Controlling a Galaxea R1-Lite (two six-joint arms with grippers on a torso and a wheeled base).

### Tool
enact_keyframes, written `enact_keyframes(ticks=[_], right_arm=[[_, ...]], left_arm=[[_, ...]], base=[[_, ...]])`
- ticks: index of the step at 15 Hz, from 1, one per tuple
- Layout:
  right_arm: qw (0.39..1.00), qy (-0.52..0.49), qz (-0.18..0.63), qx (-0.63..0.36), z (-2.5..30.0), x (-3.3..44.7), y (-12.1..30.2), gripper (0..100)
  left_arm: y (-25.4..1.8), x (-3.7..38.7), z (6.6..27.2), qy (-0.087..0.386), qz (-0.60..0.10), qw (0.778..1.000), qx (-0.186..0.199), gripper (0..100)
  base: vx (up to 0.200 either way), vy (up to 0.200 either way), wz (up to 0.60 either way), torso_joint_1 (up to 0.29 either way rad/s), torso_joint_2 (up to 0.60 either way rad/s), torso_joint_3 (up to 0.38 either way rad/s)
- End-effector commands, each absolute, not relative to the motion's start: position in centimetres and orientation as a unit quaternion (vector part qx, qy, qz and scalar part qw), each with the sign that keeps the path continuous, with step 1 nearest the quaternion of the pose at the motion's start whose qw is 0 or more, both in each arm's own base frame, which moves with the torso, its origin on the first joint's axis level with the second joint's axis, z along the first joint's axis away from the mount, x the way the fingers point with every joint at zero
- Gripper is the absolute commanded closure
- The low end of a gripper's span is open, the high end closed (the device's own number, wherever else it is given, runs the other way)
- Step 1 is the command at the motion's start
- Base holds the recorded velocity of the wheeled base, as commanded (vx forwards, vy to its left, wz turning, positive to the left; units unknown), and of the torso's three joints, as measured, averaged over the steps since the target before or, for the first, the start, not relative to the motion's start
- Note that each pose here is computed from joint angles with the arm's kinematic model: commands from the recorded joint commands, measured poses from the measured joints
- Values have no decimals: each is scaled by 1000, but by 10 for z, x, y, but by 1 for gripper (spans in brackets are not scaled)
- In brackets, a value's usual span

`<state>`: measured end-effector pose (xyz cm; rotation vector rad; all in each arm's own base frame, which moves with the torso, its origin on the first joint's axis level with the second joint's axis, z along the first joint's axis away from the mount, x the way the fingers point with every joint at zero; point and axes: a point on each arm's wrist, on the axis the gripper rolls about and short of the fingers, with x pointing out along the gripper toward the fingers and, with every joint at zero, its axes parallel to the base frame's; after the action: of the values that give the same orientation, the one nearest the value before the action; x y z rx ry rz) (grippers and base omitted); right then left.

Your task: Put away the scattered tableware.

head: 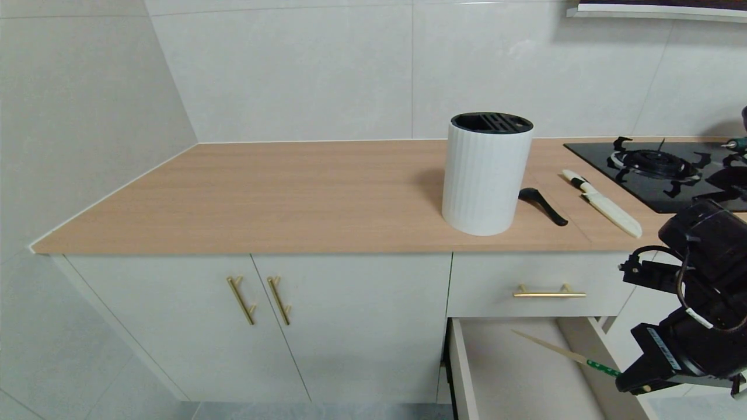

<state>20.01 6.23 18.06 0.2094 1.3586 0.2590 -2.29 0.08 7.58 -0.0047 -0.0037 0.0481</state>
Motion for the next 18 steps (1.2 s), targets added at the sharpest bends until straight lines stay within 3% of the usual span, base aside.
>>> enact_keyframes(ticks=[1, 18], right_arm=[[762, 630, 118, 96, 178, 201, 62, 100], [776, 611, 123, 98, 174, 203, 63, 100]], left_arm=[[1, -23, 76, -2, 25, 1000, -3, 0], [1, -23, 76, -2, 24, 1000, -3, 0]], base=[[0, 0, 0, -139, 349, 203], [0, 0, 0, -144, 440, 292]])
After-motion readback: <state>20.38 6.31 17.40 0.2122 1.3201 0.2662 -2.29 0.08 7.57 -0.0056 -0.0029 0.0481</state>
